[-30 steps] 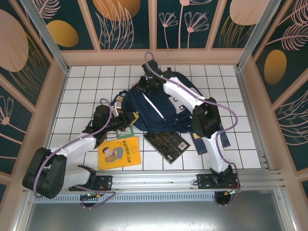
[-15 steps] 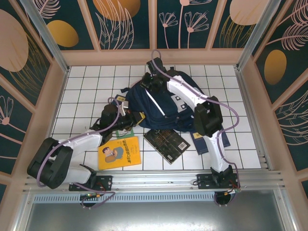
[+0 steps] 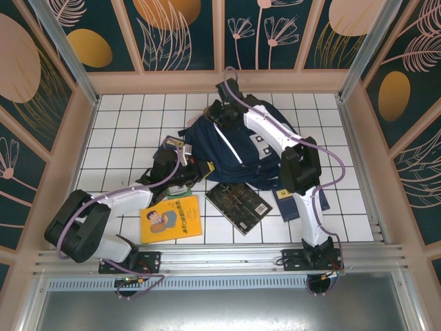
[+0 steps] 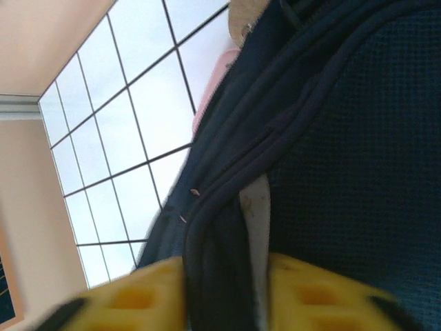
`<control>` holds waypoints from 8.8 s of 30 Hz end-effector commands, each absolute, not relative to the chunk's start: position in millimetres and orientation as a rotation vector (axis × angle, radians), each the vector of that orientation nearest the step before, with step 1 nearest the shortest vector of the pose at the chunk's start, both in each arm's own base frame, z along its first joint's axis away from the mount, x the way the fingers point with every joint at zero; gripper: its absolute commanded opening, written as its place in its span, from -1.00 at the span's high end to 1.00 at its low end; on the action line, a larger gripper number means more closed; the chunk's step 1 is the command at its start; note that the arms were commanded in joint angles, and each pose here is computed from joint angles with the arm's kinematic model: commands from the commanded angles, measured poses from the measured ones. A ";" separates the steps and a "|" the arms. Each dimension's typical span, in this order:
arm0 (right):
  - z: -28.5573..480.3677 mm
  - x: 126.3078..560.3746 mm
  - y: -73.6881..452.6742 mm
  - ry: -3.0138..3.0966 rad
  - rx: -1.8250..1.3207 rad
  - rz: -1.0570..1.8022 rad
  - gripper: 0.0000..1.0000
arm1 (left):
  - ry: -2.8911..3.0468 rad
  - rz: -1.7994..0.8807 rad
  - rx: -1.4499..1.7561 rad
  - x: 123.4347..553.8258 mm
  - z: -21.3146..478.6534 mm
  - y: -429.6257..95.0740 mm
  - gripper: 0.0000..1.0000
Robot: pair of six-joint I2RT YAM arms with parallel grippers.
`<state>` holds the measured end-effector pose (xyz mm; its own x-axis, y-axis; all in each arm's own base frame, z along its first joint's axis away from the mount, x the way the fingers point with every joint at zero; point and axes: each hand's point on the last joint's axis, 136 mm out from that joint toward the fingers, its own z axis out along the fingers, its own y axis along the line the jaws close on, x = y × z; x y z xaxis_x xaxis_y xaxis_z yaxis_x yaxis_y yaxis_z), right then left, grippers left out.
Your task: Pack the student bag
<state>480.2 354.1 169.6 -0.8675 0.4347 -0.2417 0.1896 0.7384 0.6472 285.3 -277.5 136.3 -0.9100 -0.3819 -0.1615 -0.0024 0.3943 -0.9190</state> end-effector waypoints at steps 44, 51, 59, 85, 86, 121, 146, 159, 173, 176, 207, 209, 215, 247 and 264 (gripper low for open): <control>131.9 378.0 370.5 2.665 -0.482 1.390 0.58 | 2.313 -1.446 -0.133 305.4 168.9 -214.1 1.00; 164.4 416.9 367.6 2.558 -0.130 1.449 1.00 | 2.296 -1.485 -0.152 305.5 174.4 -216.2 1.00; 195.0 450.2 354.5 2.359 0.359 1.457 1.00 | 2.246 -1.580 -0.265 301.1 175.7 -215.9 1.00; 256.2 475.9 363.0 2.095 0.557 1.629 1.00 | 2.213 -1.729 -0.347 287.5 155.2 -251.5 1.00; 256.9 476.2 362.6 2.092 0.564 1.630 1.00 | 2.214 -1.732 -0.348 286.5 153.5 -253.3 1.00; 214.8 428.7 208.1 2.297 0.560 0.779 -0.69 | 2.467 -1.674 0.220 216.7 136.4 -343.1 -0.30; 137.4 253.6 270.2 2.389 0.161 1.076 -0.21 | 2.589 -1.175 -0.417 312.4 108.7 -237.1 -0.23; 113.6 233.1 251.1 2.250 0.229 1.214 -0.16 | 2.620 -1.197 -0.497 322.6 81.8 -245.7 0.39; 118.7 226.6 254.1 2.132 0.062 1.168 -0.05 | 2.767 -1.048 -0.448 317.6 32.3 -262.4 0.39; 113.7 227.4 251.7 2.153 0.067 1.137 -0.02 | 2.747 -1.059 -0.437 321.5 39.5 -265.7 0.92; 177.7 279.0 244.6 1.990 -0.142 1.293 -0.40 | 2.499 -1.346 -0.015 298.7 209.9 -299.6 1.00; 176.8 283.1 248.1 2.013 -0.182 1.302 -0.40 | 2.510 -1.283 0.022 299.1 207.6 -296.7 1.00; 177.4 294.2 246.6 2.076 -0.258 1.185 -0.46 | 2.534 -1.197 0.070 299.7 199.6 -290.7 1.00; 176.9 299.0 237.9 2.192 -0.267 1.159 -0.53 | 2.638 -0.982 0.162 307.1 165.2 -279.7 0.00; 145.3 272.3 182.5 2.234 0.132 1.004 -0.34 | 2.618 -0.768 -0.138 363.7 154.9 -271.7 -0.34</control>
<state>268.8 193.9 150.2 -0.7781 0.2740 -0.5652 -0.2554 0.6841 0.6832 353.4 -260.3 156.3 -0.9089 -0.0894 -0.4073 0.1176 0.8821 -0.4562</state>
